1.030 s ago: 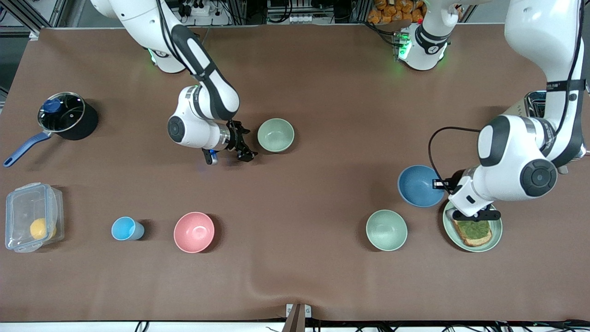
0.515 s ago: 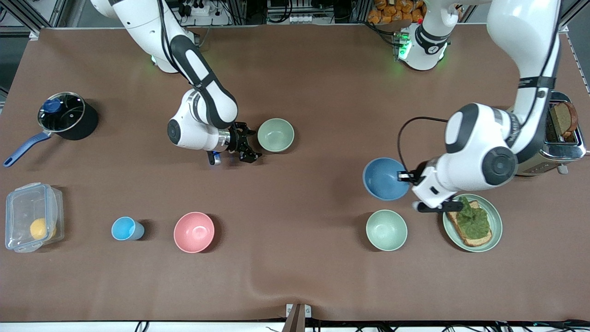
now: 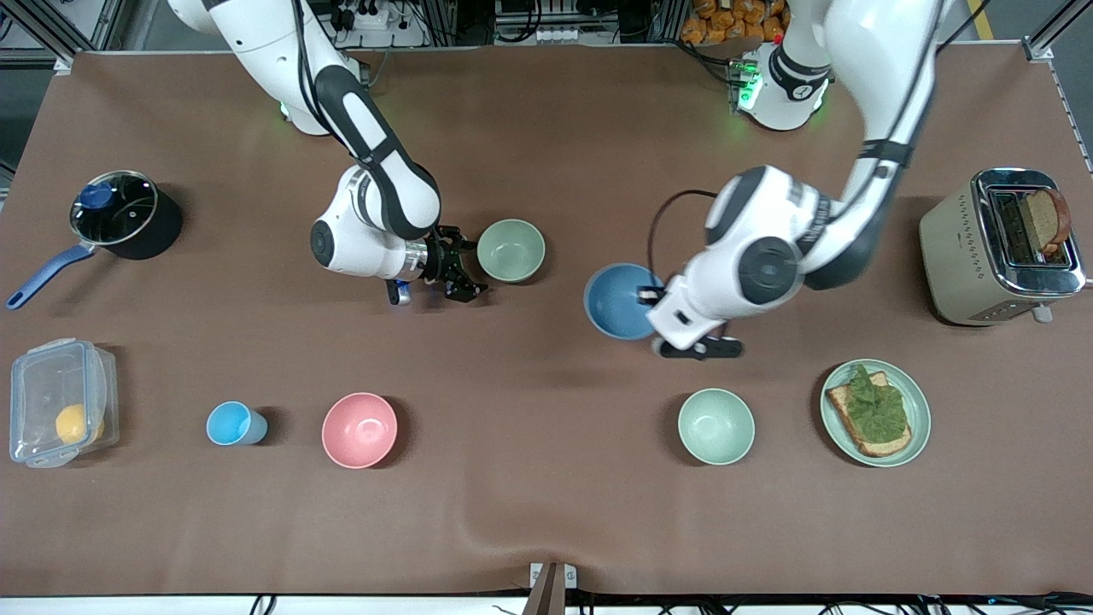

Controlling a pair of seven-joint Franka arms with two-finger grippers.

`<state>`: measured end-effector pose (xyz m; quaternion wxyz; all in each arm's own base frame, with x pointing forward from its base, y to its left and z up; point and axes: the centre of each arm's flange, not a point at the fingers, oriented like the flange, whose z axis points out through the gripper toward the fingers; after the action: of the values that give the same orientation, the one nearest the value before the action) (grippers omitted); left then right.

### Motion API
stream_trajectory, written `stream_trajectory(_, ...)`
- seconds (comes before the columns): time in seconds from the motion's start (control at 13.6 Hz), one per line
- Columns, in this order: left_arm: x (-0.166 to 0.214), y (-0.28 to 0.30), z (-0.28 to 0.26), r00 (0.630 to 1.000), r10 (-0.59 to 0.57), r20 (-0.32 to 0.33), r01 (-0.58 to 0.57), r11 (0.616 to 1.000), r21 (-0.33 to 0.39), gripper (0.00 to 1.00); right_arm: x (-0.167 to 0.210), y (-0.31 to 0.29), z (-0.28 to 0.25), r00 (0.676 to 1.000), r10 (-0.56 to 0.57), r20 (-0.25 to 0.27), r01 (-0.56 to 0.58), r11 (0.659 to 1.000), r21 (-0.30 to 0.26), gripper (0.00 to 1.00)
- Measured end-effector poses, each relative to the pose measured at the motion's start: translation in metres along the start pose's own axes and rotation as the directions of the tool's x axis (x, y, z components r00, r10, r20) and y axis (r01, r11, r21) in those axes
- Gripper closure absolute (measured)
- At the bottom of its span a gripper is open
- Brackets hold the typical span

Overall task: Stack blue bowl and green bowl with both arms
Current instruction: 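Carry the blue bowl with the left gripper toward the green bowl, then lower the blue bowl into the green bowl and open the left gripper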

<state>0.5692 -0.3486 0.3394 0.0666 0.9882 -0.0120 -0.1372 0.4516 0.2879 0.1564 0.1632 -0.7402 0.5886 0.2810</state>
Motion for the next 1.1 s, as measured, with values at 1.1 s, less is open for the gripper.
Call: stream_trajectory(1.1,-0.089,0.147,0.126,0.996,0.083,0.045,-0.084,0.996,0.018,0.95,0.0,-0.001,-0.001,1.0,0.002,0.003,-0.002,1.0,0.003,0.0)
